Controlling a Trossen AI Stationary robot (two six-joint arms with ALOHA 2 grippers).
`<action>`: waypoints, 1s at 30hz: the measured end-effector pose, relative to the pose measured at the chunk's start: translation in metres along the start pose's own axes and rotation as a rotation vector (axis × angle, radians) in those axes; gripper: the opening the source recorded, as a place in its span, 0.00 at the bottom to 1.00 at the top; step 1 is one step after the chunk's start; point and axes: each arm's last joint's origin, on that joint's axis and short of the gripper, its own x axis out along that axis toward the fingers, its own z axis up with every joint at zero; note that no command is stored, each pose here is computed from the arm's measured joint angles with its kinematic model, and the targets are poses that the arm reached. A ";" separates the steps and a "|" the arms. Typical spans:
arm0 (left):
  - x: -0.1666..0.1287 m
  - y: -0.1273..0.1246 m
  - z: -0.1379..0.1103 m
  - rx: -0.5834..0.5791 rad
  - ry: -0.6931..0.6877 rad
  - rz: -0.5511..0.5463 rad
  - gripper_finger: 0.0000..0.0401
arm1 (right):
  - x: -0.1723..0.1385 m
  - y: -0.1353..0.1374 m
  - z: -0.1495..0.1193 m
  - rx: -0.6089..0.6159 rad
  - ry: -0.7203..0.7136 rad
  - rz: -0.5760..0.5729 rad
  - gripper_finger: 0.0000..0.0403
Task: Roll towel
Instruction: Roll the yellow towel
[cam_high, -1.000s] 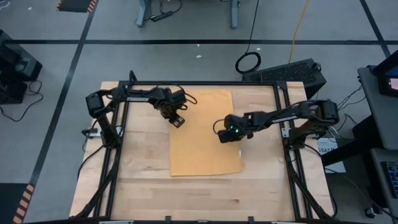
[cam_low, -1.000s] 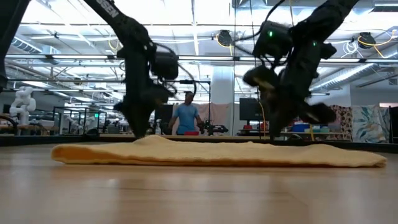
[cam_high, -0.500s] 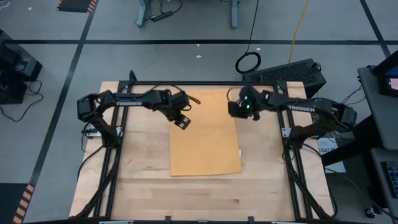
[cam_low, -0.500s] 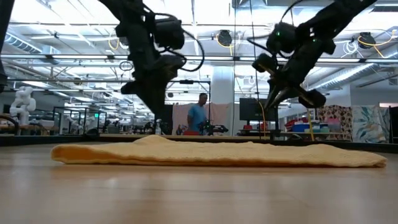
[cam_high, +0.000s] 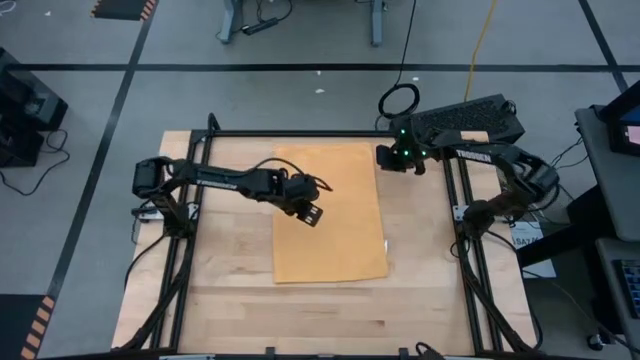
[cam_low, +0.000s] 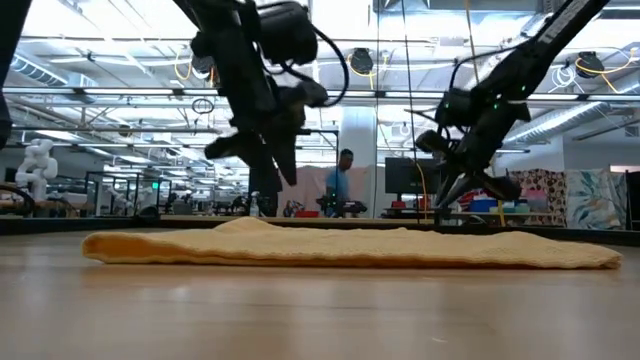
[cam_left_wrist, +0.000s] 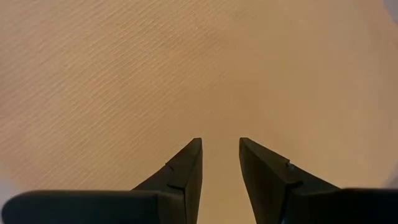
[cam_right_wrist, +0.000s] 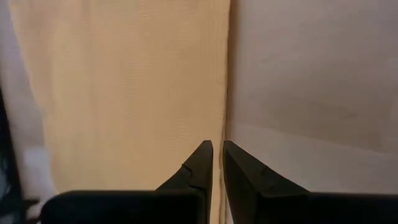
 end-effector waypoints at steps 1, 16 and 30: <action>0.005 0.000 0.000 -0.011 0.008 0.003 0.28 | 0.004 -0.002 0.001 -0.001 0.026 0.014 0.07; 0.072 0.023 0.013 -0.028 0.109 0.042 0.28 | 0.007 0.023 0.029 -0.235 -0.017 0.001 0.07; 0.036 0.016 0.052 -0.081 -0.052 0.045 0.28 | 0.004 0.017 0.022 -0.279 0.069 -0.073 0.07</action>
